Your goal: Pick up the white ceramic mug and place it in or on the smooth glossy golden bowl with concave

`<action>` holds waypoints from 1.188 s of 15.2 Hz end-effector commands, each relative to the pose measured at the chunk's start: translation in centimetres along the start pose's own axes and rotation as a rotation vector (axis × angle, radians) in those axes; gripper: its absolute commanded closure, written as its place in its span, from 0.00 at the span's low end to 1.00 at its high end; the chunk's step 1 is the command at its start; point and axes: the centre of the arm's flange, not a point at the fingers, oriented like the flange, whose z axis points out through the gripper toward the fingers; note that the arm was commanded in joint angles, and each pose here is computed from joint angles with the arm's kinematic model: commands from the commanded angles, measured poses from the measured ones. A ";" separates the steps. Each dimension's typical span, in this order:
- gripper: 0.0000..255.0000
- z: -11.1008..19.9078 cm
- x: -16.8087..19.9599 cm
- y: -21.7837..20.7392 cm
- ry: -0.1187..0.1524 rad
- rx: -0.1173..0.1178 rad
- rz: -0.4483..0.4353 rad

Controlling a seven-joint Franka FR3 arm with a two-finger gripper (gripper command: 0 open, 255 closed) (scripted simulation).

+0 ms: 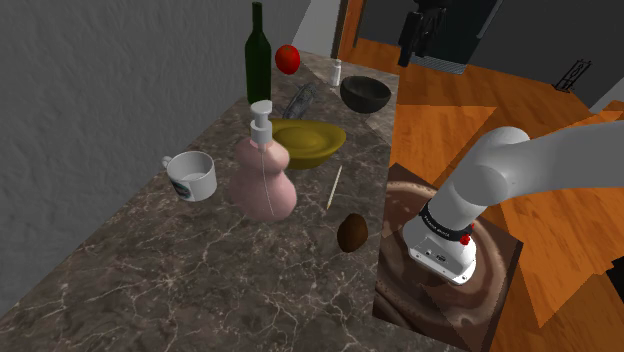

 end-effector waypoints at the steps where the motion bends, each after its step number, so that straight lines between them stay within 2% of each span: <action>1: 0.00 0.0 0.0 0.0 0.000 0.000 0.000; 18: 0.00 9.3 10.0 -17.2 0.005 0.034 0.074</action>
